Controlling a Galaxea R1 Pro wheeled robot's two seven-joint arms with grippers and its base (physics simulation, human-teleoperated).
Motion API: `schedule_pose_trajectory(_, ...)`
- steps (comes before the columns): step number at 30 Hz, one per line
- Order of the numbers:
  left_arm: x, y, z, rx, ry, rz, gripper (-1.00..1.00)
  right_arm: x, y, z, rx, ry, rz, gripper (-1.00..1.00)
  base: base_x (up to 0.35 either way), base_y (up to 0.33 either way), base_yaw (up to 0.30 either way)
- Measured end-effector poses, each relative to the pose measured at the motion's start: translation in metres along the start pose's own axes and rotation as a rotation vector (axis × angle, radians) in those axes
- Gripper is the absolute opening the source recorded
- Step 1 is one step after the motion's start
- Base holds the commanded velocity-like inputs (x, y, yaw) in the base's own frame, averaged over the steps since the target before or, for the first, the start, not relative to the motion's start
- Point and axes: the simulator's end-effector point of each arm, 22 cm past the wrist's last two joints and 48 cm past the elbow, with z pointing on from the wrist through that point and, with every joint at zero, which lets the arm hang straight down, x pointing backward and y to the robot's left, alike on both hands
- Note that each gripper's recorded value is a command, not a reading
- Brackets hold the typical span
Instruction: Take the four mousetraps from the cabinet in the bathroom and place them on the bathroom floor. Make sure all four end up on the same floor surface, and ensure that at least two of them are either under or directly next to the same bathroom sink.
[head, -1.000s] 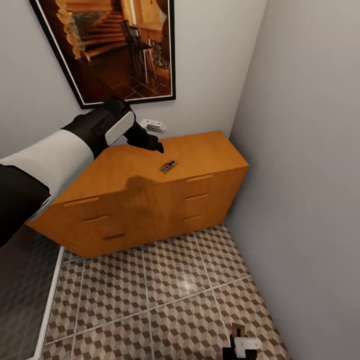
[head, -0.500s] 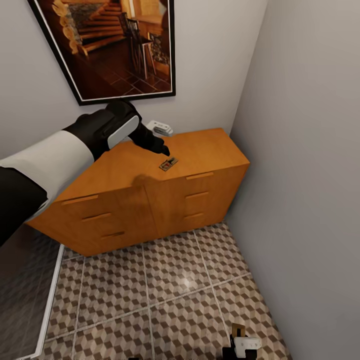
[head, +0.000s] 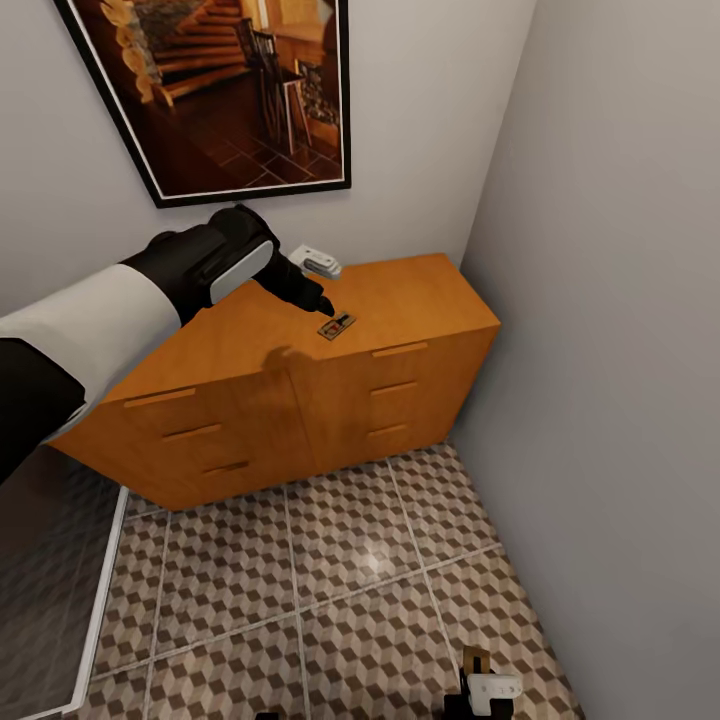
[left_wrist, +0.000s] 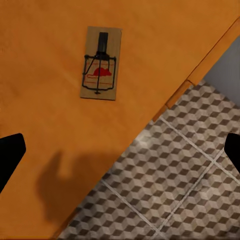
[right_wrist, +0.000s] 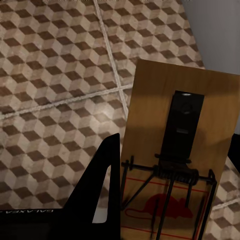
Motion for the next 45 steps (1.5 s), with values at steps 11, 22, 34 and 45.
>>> schedule_pose_trajectory(11,-0.003,-0.007,-0.001,0.002,-0.005,0.033,1.0,-0.001,-0.001,0.0,0.0,-0.005,-0.001,-1.0,0.0,0.0,0.0)
schedule_pose_trajectory(22,-0.003,-0.009,-0.002,0.004,-0.006,0.035,1.0,-0.001,-0.001,0.0,0.001,-0.005,-0.001,-1.0,0.083,0.042,0.0)
schedule_pose_trajectory(34,-0.003,-0.008,-0.001,0.003,-0.003,0.035,1.0,-0.001,-0.001,0.0,0.003,-0.004,0.0,-1.0,0.028,0.014,0.0)
schedule_pose_trajectory(45,0.005,-0.01,0.01,0.003,0.017,0.049,1.0,0.005,-0.001,0.0,0.003,0.008,0.0,-1.0,0.0,0.0,0.0)
